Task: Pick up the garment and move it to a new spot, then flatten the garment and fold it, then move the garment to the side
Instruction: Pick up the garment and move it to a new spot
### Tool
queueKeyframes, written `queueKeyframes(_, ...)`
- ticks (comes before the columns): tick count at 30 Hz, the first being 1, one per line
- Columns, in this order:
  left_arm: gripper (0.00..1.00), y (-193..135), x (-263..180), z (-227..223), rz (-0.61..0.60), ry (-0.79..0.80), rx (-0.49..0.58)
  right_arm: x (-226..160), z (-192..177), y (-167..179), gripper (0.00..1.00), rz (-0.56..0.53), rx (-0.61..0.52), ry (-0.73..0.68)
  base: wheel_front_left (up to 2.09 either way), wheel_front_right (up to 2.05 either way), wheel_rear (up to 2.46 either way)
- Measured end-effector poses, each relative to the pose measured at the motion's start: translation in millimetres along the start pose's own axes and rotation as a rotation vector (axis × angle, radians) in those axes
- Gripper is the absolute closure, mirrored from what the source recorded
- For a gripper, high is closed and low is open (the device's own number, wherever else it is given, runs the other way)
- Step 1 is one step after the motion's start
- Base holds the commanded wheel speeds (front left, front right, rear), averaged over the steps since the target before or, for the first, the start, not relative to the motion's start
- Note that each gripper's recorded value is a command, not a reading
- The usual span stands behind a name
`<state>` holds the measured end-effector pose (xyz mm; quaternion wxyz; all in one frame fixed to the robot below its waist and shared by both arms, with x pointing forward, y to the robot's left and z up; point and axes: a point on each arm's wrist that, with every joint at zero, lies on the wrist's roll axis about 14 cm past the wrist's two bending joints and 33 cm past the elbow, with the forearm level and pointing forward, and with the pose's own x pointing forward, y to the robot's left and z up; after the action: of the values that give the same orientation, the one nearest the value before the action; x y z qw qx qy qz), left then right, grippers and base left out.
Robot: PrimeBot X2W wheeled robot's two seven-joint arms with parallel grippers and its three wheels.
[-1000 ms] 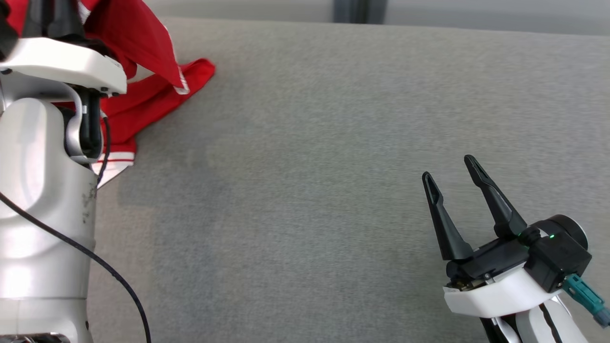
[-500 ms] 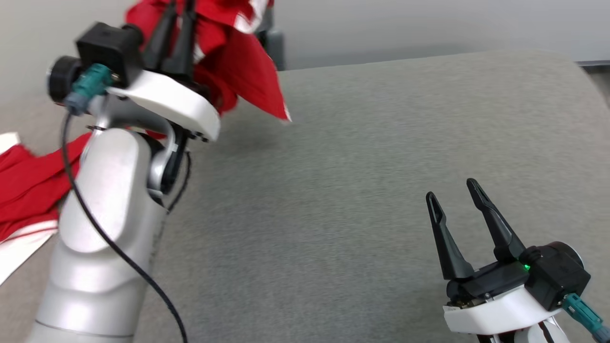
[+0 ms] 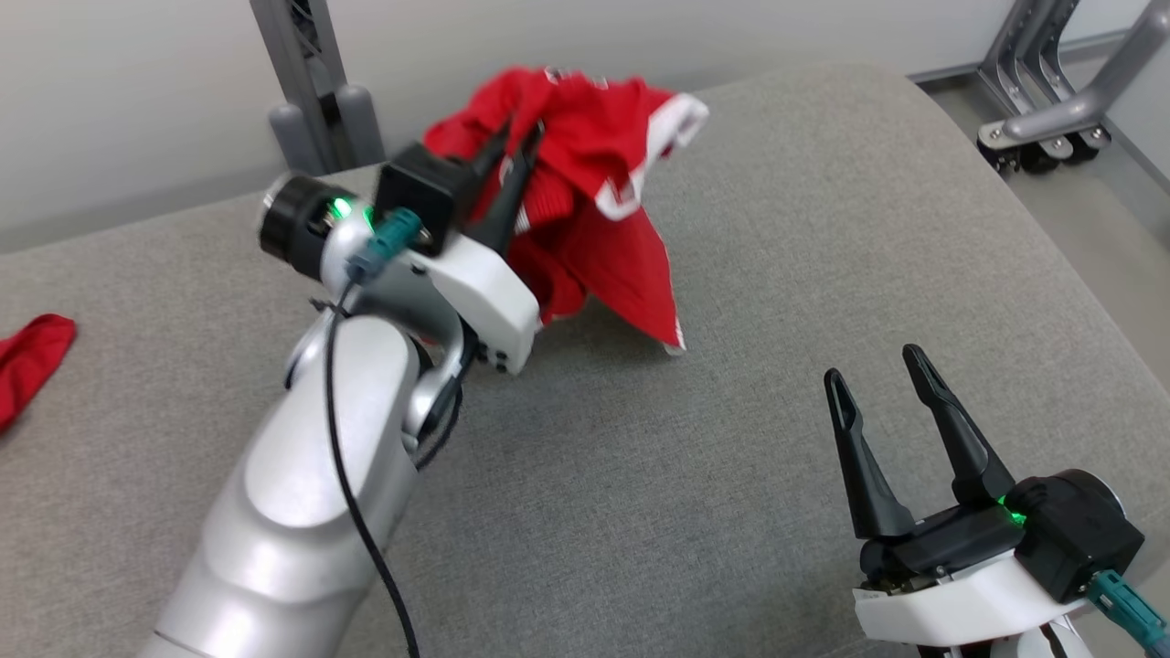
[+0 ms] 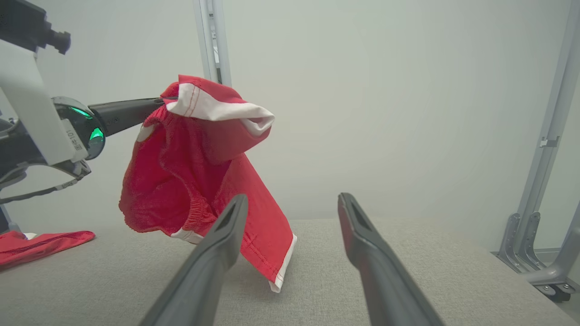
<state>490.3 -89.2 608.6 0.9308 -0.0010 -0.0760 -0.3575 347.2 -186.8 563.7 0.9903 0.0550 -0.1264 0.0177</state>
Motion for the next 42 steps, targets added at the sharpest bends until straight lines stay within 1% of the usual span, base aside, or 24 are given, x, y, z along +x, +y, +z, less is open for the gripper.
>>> queueKeyframes(3,1.00,-15,-2,-38,-0.042,0.085,-0.003,1,-5,-5,0.00,-0.017,-0.004,0.016,0.00,0.00,0.00)
queueKeyframes(7,1.00,-35,-10,-87,-0.114,0.192,0.051,7,-12,-7,0.00,-0.020,-0.007,0.032,0.00,0.00,0.00)
queueKeyframes(11,1.00,-40,-29,-140,-0.136,0.323,0.044,15,-17,-3,0.00,-0.006,-0.004,0.041,0.00,0.00,0.00)
queueKeyframes(15,1.00,-42,-43,-169,-0.148,0.402,0.026,21,-22,1,0.00,0.008,0.001,0.047,0.00,0.00,0.00)
queueKeyframes(16,0.77,-42,-46,-172,-0.150,0.412,0.020,23,-23,2,0.00,0.013,0.005,0.048,0.00,0.00,0.00)
queueKeyframes(17,0.35,-44,-48,-173,-0.154,0.412,0.011,24,-23,4,0.00,0.018,0.009,0.048,0.00,0.00,0.00)
queueKeyframes(18,0.00,-46,-49,-172,-0.160,0.408,-0.006,24,-24,5,0.00,0.023,0.012,0.048,0.00,0.00,0.00)
queueKeyframes(21,0.00,-46,-49,-163,-0.136,0.378,-0.064,25,-23,10,0.00,0.035,0.021,0.044,0.00,0.00,0.00)
queueKeyframes(24,0.00,-43,-48,-149,-0.100,0.336,-0.146,26,-19,14,0.00,0.049,0.027,0.032,0.00,0.00,0.00)
queueKeyframes(26,0.00,-42,-52,-144,-0.073,0.331,-0.234,27,-16,17,0.00,0.059,0.028,0.021,0.00,0.00,0.00)
queueKeyframes(29,0.00,-32,-56,-129,-0.013,0.281,-0.313,26,-13,23,0.00,0.074,0.035,0.011,0.00,0.00,0.00)
queueKeyframes(34,0.00,0,-68,-94,0.137,0.140,-0.366,25,-9,35,0.00,0.108,0.058,-0.003,0.00,0.00,0.00)
queueKeyframes(39,0.00,33,-108,-74,0.293,0.045,-0.402,25,-4,48,0.00,0.145,0.081,-0.021,0.00,0.00,0.00)
queueKeyframes(41,0.00,47,-127,-64,0.361,0.003,-0.392,26,-2,53,0.00,0.161,0.085,-0.026,0.00,0.00,0.00)
queueKeyframes(42,0.00,54,-136,-55,0.391,-0.026,-0.366,27,-2,55,0.00,0.167,0.084,-0.028,0.00,0.00,0.00)
